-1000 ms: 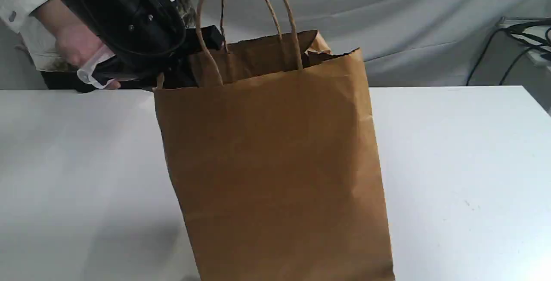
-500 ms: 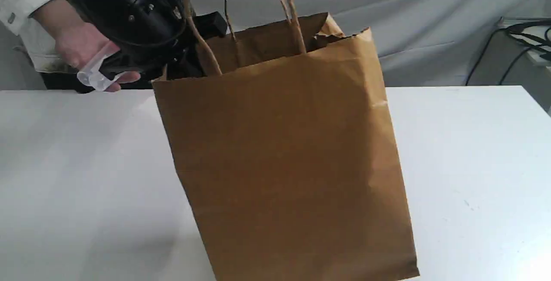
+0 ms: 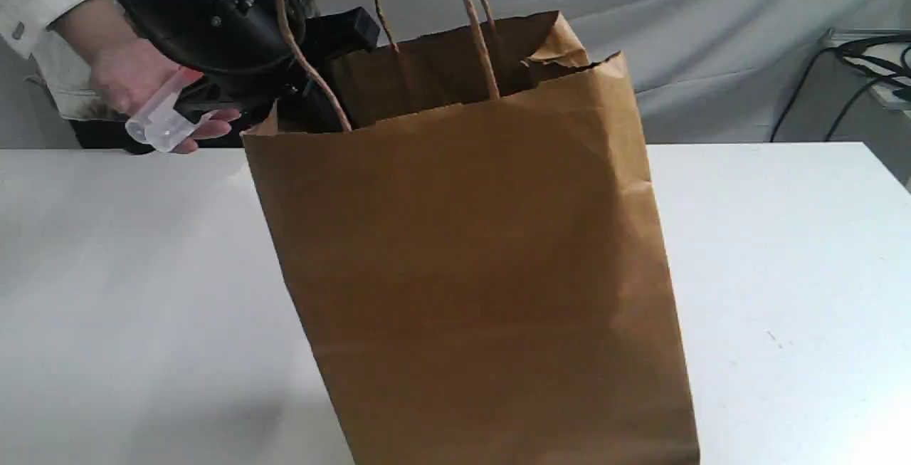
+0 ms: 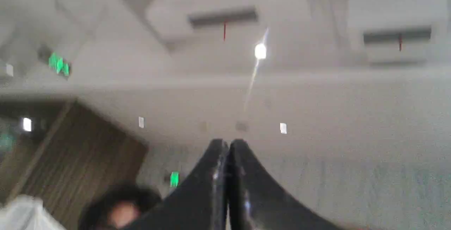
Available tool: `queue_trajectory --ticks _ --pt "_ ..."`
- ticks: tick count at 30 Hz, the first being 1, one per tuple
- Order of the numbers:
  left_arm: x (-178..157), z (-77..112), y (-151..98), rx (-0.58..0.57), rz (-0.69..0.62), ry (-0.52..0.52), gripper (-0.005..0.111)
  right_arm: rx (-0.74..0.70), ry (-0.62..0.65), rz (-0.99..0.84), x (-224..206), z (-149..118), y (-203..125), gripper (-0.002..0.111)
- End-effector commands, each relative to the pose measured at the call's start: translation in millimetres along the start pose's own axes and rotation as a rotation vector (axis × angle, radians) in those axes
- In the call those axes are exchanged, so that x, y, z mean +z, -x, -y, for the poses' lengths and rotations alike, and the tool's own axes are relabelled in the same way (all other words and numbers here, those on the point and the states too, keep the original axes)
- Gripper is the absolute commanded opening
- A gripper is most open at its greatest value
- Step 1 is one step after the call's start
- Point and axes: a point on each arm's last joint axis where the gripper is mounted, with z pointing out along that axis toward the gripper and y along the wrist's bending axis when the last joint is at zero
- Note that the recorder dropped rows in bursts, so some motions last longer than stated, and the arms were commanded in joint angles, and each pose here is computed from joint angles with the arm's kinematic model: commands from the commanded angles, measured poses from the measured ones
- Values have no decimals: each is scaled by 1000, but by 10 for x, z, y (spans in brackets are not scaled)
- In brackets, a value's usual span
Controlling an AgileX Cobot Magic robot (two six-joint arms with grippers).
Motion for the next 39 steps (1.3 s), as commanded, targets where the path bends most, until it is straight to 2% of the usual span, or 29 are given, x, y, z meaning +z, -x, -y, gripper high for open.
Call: queue_trajectory --ticks 1,3,5,7,9,11,12,14,16,19,20,21,22,24,28,32,36,39 --pt "-83 82 -21 14 20 -31 0 -58 82 -272 -5 -70 -798 0" --pt "-108 99 -25 16 25 -35 0 -166 76 -366 -61 -93 -1184 0" --pt "-125 104 -29 21 29 -32 0 -329 -1 -466 -114 -110 -1510 0" --pt "-133 109 -30 22 30 -32 0 -669 -89 -634 -205 -156 -1830 0" --pt "-133 110 -30 21 31 -34 0 -795 -130 -729 -251 -224 -1968 0" --pt "-133 110 -30 25 31 -34 0 -674 -129 -721 -237 -360 -2016 0" --pt "-134 112 -30 25 31 -36 0 -519 -125 -700 -228 -442 -2033 0" --pt "-134 112 -30 25 31 -36 0 -303 -137 -687 -214 -560 -2074 0" --pt "-134 112 -30 25 31 -36 0 -161 -191 -719 -222 -582 -2133 0" --pt "-134 112 -30 25 31 -36 0 -30 -247 -794 -270 -577 -2190 0" --pt "-134 112 -30 25 31 -36 0 -23 -242 -833 -290 -580 -2190 0" --pt "-134 112 -30 25 31 -36 0 46 -230 -896 -313 -607 -2200 0" --pt "-134 112 -30 25 31 -36 0 81 -174 -946 -325 -653 -2200 0" --pt "-134 112 -30 25 31 -36 0 77 31 -985 -324 -798 -2175 0" --pt "-134 112 -30 48 31 -35 0 154 351 -939 -306 -1052 -2060 0" --pt "-122 122 -37 60 27 -25 0 241 533 -969 -290 -1177 -2010 0" --pt "-69 165 -68 107 10 33 0 327 612 -951 -272 -1236 -1897 1" --pt "-6 229 -107 146 -9 102 0 394 682 -944 -297 -1292 -1817 14"
